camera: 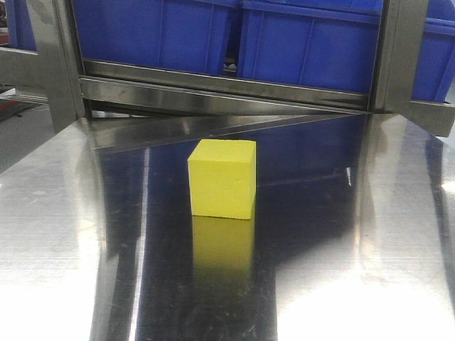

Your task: Place yellow foam block on left shelf second layer

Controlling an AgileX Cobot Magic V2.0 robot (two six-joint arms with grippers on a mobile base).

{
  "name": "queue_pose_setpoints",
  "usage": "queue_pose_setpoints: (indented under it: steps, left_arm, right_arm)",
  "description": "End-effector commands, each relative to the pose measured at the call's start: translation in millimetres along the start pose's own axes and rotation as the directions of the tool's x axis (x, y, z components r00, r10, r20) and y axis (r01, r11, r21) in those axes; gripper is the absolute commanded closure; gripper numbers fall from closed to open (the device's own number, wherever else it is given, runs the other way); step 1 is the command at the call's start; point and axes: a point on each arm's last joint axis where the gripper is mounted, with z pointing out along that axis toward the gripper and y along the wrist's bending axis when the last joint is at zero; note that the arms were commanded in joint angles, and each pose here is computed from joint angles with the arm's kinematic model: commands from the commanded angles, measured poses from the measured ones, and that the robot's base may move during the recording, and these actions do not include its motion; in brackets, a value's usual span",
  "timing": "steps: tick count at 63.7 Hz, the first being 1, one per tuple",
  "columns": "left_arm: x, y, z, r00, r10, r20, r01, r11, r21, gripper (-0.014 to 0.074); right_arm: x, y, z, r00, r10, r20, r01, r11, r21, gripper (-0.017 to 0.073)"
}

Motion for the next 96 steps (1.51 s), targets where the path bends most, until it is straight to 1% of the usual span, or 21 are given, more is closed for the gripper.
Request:
queue_pose_setpoints:
  steps: [1,5,13,16,19,23,29,32,35,37,40,47,53,59,65,70,73,77,87,92,96]
  left_arm:
    - [2,-0.8,1,0.999,-0.011,0.047,0.011,1.000,0.014,0.0457]
    - [2,-0.8,1,0.999,-0.011,0.047,0.011,1.000,0.014,0.0457]
    - [2,-0.8,1,0.999,-0.011,0.047,0.011,1.000,0.014,0.0457]
    - [1,-0.9,1,0.999,-0.011,0.053,0.011,1.000,0.015,0.0457]
    - [1,-0.9,1,0.999,-0.011,0.053,0.011,1.000,0.015,0.0457]
    - [1,-0.9,1,0.999,-0.011,0.053,0.011,1.000,0.015,0.0457]
    - [1,-0.9,1,0.999,-0.011,0.053,0.011,1.000,0.015,0.0457]
    - [1,-0.9,1,0.999,-0.011,0.053,0.011,1.000,0.015,0.0457]
    - [2,-0.8,1,0.999,-0.011,0.047,0.011,1.000,0.014,0.0457]
    - [2,-0.8,1,0.999,-0.011,0.047,0.011,1.000,0.014,0.0457]
    - [2,-0.8,1,0.999,-0.011,0.047,0.011,1.000,0.014,0.0457]
    - [2,-0.8,1,0.999,-0.011,0.047,0.011,1.000,0.014,0.0457]
    - [1,-0.9,1,0.999,-0.011,0.053,0.011,1.000,0.015,0.0457]
    - [1,-0.9,1,0.999,-0.011,0.053,0.011,1.000,0.015,0.0457]
    - [2,-0.8,1,0.999,-0.011,0.047,0.011,1.000,0.014,0.0457]
    - [2,-0.8,1,0.999,-0.011,0.047,0.011,1.000,0.014,0.0457]
    - [1,-0.9,1,0.999,-0.011,0.053,0.011,1.000,0.015,0.0457]
    - [1,-0.9,1,0.999,-0.011,0.053,0.011,1.000,0.015,0.0457]
    - [1,-0.9,1,0.999,-0.011,0.053,0.011,1.000,0.015,0.0457]
    - [2,-0.8,1,0.999,-0.011,0.047,0.011,1.000,0.014,0.0457]
    - [2,-0.8,1,0.999,-0.011,0.047,0.011,1.000,0.014,0.0457]
  right_arm:
    - [-37,2.0,14,1.000,-0.004,0.016,0.004,1.000,-0.009,0.0492]
    - [-47,4.4,24,0.999,-0.006,-0.044,0.005,1.000,-0.026,0.0436]
    - [-63,16.8,48,0.985,-0.029,-0.172,0.010,0.994,-0.108,0.0211]
    - [-70,24.0,57,0.976,-0.045,-0.215,0.013,0.989,-0.149,0.0094]
    - [-72,32.2,66,0.959,-0.069,-0.274,0.016,0.982,-0.190,0.0005]
    - [-76,43.0,78,0.939,-0.112,-0.326,0.034,0.971,-0.237,-0.0078]
    - [-79,62.1,99,0.908,-0.188,-0.375,0.073,0.951,-0.302,-0.0065]
    - [-78,73.4,109,0.888,-0.208,-0.410,0.067,0.940,-0.333,-0.0065]
    - [-78,85.8,117,0.870,-0.206,-0.449,0.038,0.934,-0.354,-0.0065]
    - [-78,93.7,122,0.857,-0.196,-0.477,0.013,0.933,-0.360,-0.0065]
    - [-76,109.3,129,0.830,-0.158,-0.535,-0.052,0.933,-0.356,-0.0065]
    - [-71,139.3,146,0.746,-0.068,-0.662,-0.173,0.941,-0.291,-0.0065]
    - [-64,165.2,163,0.684,-0.021,-0.729,-0.217,0.949,-0.230,-0.0065]
    - [-56,192.4,176,0.643,0.019,-0.766,-0.257,0.947,-0.192,-0.0065]
    - [-49,213.0,185,0.609,0.062,-0.791,-0.294,0.944,-0.153,-0.0065]
    - [-37,227.7,195,0.578,0.089,-0.811,-0.299,0.948,-0.108,-0.0065]
    - [-30,233.6,199,0.563,0.093,-0.821,-0.287,0.954,-0.089,-0.0065]
    - [-20,241.7,205,0.550,0.089,-0.831,-0.254,0.965,-0.064,-0.0065]
    - [-7,255.1,212,0.544,0.067,-0.837,-0.181,0.983,-0.039,-0.0065]
    - [-4,259.5,212,0.540,0.077,-0.838,-0.179,0.984,-0.025,-0.0065]
    - [-2,262.5,213,0.536,0.109,-0.837,-0.200,0.980,-0.001,-0.0065]
